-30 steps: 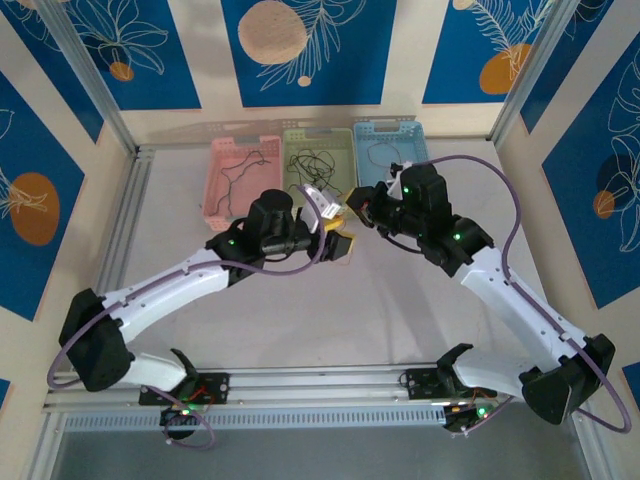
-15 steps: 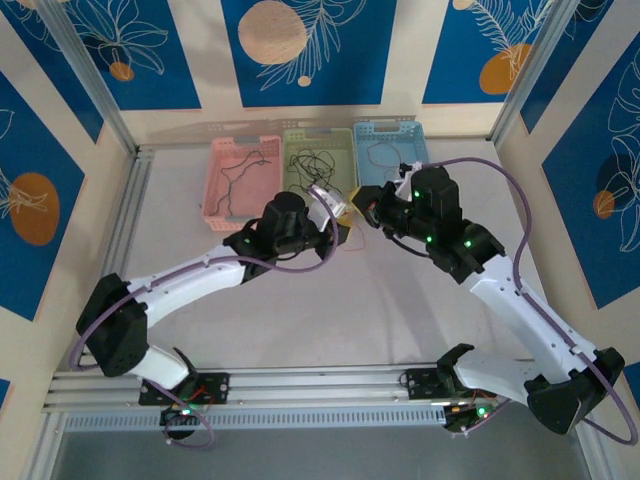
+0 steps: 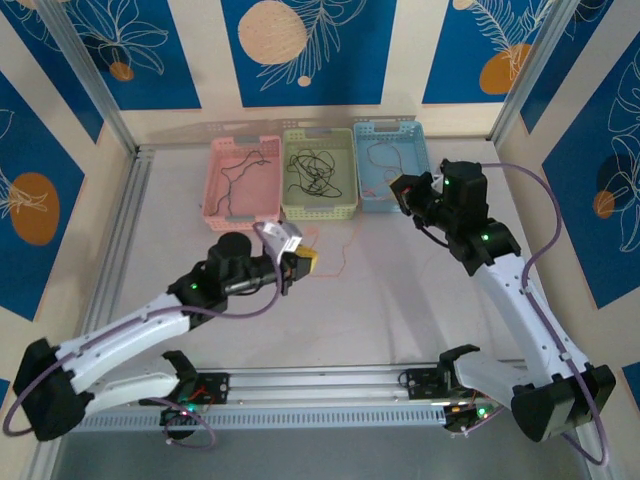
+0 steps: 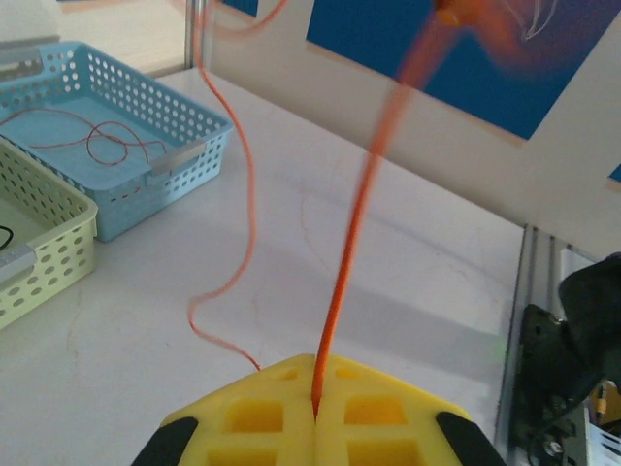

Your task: Untangle the cables

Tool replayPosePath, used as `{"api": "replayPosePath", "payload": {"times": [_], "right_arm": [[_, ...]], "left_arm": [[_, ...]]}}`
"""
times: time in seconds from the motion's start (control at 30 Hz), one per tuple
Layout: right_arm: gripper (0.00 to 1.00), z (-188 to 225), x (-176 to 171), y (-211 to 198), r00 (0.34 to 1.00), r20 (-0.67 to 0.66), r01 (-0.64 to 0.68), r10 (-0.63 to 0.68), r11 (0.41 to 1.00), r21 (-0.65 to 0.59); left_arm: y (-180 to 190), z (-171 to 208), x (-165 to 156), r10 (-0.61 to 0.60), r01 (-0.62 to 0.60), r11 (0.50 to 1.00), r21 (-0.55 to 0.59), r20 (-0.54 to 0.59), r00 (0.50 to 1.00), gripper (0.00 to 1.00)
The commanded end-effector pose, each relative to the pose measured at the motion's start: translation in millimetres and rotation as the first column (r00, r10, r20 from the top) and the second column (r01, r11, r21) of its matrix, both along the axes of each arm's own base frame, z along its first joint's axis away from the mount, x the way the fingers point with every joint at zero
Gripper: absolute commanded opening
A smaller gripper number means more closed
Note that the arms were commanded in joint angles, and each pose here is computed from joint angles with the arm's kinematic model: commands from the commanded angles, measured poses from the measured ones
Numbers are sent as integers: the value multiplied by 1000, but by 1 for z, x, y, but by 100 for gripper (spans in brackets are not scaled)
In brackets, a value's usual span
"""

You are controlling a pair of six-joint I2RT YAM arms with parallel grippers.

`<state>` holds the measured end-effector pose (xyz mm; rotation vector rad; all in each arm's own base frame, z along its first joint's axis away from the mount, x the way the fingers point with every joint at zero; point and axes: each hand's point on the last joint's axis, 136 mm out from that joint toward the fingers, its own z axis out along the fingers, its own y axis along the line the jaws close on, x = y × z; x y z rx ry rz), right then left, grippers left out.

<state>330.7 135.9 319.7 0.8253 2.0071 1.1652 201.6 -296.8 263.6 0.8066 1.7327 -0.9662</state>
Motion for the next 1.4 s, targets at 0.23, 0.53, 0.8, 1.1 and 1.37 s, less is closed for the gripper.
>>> {"api": "replayPosePath", "payload": {"times": [0.23, 0.53, 0.8, 1.1, 1.37], "right_arm": [[0, -19, 21, -43, 996, 4, 90, -90, 995, -37], [0, 7, 58, -51, 993, 92, 95, -78, 977, -189], [0, 12, 116, -49, 983, 179, 101, -47, 948, -302], [0, 6, 193, -59, 959, 277, 186, -58, 866, -464], [6, -44, 259, -64, 972, 234, 161, -30, 811, -562]], "left_arm": [[49, 24, -34, 56, -55, 997, -54, 21, 998, 0], [-18, 69, 39, 57, -57, 998, 2, -24, 998, 0], [-109, 71, 174, 1, 5, 999, 49, -122, 992, 0], [-168, 37, 304, 4, -10, 999, -44, -126, 992, 0], [-191, -25, 350, 45, -63, 986, -156, -117, 992, 56]]}}
